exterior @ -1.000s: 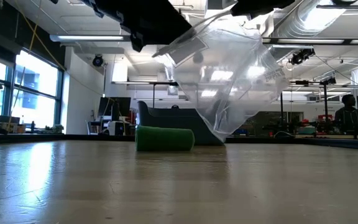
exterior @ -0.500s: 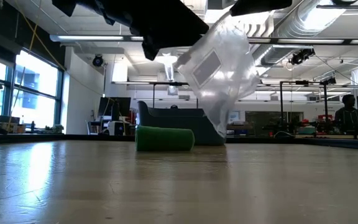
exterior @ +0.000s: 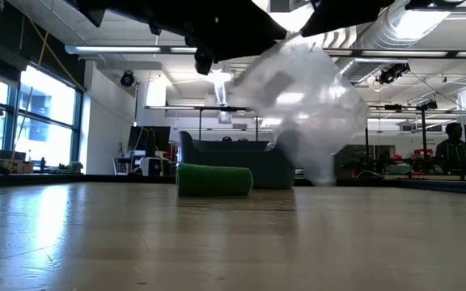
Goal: Roll bandage
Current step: Put the green bandage into the transparent zip bag
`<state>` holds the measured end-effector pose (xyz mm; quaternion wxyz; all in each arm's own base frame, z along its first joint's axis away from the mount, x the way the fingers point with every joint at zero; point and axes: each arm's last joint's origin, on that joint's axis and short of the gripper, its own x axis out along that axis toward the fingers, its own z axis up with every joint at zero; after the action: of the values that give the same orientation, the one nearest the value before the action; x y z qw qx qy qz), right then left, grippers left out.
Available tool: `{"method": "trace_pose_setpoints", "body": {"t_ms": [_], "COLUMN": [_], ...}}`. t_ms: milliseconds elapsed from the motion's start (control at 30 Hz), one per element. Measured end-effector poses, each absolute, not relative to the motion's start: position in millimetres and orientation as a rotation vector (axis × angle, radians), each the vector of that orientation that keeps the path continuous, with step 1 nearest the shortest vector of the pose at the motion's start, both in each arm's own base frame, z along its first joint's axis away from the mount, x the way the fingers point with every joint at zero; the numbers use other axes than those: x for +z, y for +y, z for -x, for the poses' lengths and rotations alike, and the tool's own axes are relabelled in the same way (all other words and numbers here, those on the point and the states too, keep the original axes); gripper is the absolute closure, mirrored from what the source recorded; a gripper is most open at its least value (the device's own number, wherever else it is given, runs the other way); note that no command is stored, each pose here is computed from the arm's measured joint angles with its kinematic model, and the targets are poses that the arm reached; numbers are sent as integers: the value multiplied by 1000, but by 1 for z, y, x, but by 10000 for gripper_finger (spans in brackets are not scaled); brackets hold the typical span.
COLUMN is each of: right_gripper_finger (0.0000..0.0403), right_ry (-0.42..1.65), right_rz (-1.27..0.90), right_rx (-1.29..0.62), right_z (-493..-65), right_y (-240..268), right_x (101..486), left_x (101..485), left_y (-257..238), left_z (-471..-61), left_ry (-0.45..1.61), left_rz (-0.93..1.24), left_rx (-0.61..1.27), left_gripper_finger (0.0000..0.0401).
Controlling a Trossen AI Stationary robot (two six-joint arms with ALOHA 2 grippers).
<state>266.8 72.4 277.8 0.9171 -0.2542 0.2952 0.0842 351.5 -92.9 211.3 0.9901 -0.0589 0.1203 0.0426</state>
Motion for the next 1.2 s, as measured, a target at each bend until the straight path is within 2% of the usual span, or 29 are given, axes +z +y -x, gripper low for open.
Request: {"method": "trace_pose_setpoints", "body": {"t_ms": [167,400,633,867,1200], "right_gripper_finger": [403,403,403,403,403], "right_ry": [614,609,624,621,616], "right_rz": [492,501,483,482,480], "right_rx": [163,174,169,168,170], "right_z": [-266,-265,-264,-264,-265], "right_y": [74,78,78,78,78], "right_x": [277,277,276,277,277], "left_x": [212,213,234,229,214], "left_y": [-87,-82,-85,-84,-81], "left_z": [-352,-353,-345,-347,-348], "left_ry": [226,222,164,194,282], "left_rz": [99,101,86,85,107], "left_rx": [179,192,180,119,170], "left_gripper_finger": [298,298,298,298,298]}}
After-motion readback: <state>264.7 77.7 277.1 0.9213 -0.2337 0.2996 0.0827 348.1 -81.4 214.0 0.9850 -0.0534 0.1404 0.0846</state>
